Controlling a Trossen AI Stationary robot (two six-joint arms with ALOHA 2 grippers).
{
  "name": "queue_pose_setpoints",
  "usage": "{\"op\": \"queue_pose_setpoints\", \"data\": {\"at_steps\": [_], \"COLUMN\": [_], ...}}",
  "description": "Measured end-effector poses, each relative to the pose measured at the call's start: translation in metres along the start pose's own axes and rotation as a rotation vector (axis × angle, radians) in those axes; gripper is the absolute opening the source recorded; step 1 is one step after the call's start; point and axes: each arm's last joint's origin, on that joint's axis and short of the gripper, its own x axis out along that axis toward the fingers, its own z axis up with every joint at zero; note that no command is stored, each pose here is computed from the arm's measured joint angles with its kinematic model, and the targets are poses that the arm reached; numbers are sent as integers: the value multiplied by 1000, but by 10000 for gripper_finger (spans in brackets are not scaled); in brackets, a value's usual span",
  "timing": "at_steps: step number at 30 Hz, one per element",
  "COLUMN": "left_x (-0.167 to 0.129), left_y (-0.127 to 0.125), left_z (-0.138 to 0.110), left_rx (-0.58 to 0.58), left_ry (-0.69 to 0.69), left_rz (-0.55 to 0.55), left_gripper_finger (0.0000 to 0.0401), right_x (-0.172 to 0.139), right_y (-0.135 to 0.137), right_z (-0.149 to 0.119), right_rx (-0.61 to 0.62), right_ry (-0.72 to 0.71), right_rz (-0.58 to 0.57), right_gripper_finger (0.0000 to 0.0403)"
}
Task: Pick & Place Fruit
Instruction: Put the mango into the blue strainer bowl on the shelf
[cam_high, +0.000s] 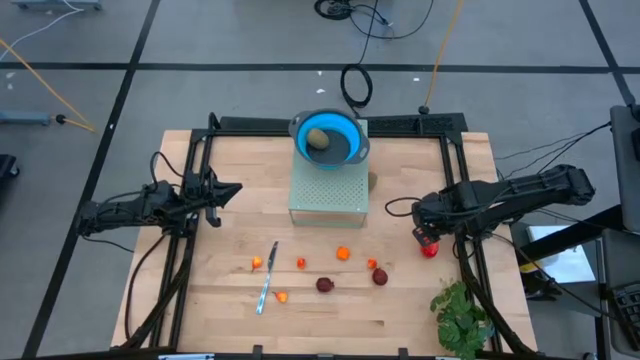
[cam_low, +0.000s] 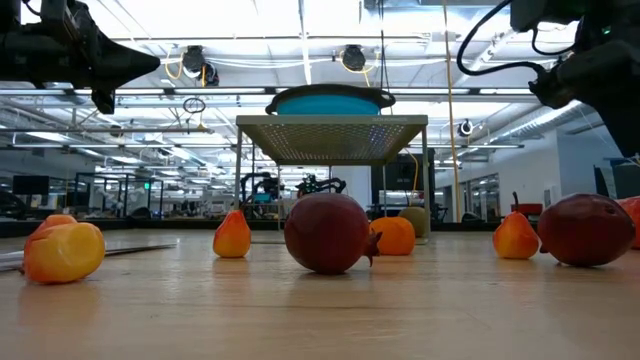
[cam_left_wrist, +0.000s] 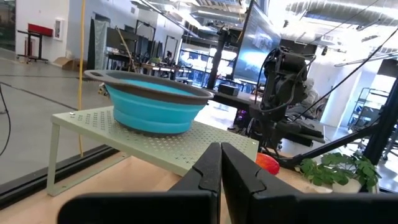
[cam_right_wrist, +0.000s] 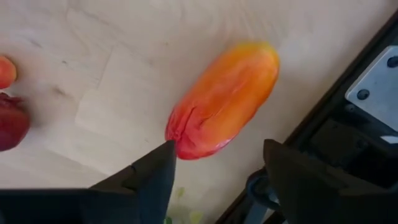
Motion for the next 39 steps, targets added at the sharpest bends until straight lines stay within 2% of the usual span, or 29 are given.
{"op": "queue_pose_setpoints", "data": {"at_steps": [10,34,39], "left_x": [0,0,0], "left_y": [0,0,0], "left_z": [0,0,0], "left_rx": [3,6,6], "left_ry": [0,0,0], "left_rz": [0,0,0], "left_gripper_finger": [10,10,10], "right_x": [0,0,0], "right_y": [0,8,8], "right_z": [0,3,3], "right_rx": [-1,11,60], "right_ry": [-3,-31,-28], "right_rz": [3,83,84], "right_gripper_finger": [282,279,299]}}
